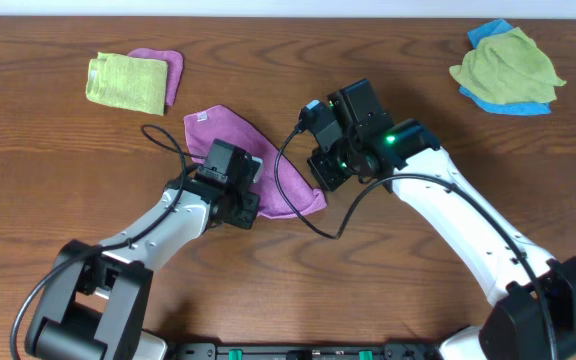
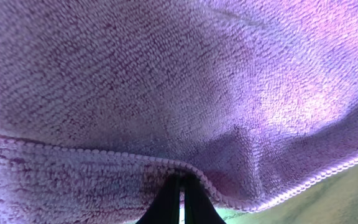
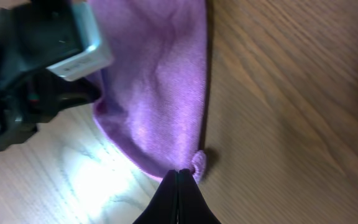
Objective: Fold the cloth
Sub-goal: 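Grasp the pink cloth's near corner with the left gripper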
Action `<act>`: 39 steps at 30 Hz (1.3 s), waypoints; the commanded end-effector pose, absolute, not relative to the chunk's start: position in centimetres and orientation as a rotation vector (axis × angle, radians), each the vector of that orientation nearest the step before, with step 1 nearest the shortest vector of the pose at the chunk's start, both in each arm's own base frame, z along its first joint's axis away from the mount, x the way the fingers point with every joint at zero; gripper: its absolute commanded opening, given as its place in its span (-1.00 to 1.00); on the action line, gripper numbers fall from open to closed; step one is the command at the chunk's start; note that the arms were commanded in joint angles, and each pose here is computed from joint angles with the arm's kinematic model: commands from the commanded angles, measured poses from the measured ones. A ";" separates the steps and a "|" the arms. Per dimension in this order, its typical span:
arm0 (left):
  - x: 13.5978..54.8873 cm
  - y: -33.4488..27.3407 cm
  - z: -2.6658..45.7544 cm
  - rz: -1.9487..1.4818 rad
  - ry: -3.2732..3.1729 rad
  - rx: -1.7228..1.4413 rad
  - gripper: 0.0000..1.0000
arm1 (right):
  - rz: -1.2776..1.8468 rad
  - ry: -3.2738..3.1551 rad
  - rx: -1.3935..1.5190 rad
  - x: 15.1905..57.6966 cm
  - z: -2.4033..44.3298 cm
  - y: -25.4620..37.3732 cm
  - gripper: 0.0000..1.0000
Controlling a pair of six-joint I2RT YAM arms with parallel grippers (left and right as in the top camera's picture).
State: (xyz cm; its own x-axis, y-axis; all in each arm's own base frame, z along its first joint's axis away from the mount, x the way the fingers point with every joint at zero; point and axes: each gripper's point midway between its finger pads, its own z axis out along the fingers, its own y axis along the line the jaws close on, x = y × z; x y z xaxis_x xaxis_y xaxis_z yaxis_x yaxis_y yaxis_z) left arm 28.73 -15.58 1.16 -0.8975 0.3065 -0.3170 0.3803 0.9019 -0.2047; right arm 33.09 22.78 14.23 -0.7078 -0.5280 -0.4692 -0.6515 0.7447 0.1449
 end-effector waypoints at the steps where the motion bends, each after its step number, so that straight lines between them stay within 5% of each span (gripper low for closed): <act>1: 29.8 -15.2 3.1 -0.336 2.727 0.489 -0.88 | 0.362 2.544 -0.893 33.6 14.1 21.7 -0.97; 11: 28.4 -14.6 5.8 -0.335 2.712 0.485 -0.88 | 0.358 2.546 -0.871 34.0 14.1 21.2 -0.97; 18: 31.4 -14.1 6.6 -0.229 2.595 0.479 -0.88 | 0.361 2.526 -0.868 34.4 14.3 21.4 -0.97; 39: 32.9 -13.4 2.2 -0.124 2.653 0.464 -0.88 | 0.359 2.536 -0.870 34.2 14.2 21.3 -0.97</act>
State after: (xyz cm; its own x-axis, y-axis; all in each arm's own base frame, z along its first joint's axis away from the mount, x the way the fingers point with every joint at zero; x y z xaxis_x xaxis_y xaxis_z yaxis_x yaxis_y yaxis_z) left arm 32.42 -13.90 2.34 -0.8499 0.2867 -0.4420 0.3415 0.9386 -0.0479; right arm 34.32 21.60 14.29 -0.7145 -0.5085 -0.4805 -0.6238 0.7741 0.1084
